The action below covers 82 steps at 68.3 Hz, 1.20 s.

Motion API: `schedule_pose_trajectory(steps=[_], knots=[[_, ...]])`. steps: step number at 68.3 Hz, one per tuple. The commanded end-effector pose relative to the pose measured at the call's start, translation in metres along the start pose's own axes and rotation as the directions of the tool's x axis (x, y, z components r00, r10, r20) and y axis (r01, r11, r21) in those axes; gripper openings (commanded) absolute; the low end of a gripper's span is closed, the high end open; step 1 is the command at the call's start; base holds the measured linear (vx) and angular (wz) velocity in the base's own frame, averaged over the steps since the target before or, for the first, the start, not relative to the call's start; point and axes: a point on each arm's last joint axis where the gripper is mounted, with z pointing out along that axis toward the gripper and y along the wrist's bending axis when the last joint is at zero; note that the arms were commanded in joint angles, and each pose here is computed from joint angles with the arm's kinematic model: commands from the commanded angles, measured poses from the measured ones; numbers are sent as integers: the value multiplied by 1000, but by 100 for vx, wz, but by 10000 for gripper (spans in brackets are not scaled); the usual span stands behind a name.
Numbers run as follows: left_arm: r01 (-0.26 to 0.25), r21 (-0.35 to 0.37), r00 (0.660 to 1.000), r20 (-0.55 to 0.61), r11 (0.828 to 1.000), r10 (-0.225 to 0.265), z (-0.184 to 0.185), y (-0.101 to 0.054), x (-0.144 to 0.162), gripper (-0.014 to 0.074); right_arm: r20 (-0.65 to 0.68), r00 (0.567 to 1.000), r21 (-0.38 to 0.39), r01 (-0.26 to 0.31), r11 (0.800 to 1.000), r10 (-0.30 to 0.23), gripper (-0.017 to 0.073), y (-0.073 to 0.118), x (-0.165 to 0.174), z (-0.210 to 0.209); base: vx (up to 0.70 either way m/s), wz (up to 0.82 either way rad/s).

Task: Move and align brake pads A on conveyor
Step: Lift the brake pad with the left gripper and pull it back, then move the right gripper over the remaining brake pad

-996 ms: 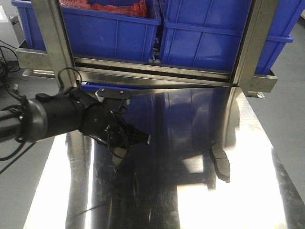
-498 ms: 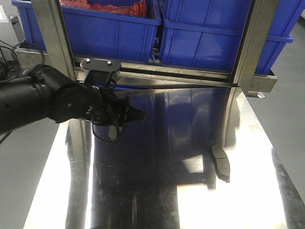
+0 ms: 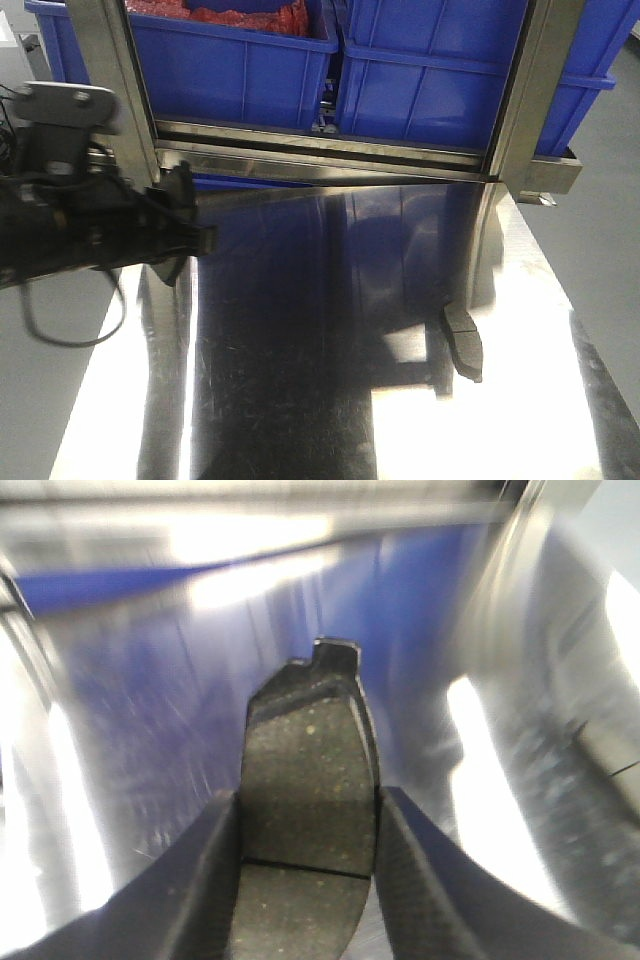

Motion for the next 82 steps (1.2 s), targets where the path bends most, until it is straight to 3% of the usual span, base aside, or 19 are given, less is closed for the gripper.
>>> schedule_pose_trajectory(steps=[1,28,82], knots=[[9,52,989,148,999,-16,-36,2,-10,118,92,996,13,11,1000,-13,-10,-1,-15,-2,0,0],[30,87,962,270,996,-52,-91,15,5,118,92,996,13,11,1000,-13,-10,-1,-15,-2,0,0],[30,84,963,266,996,-52,-91,15,6,118,92,996,13,11,1000,-13,-10,-1,-15,-2,0,0]])
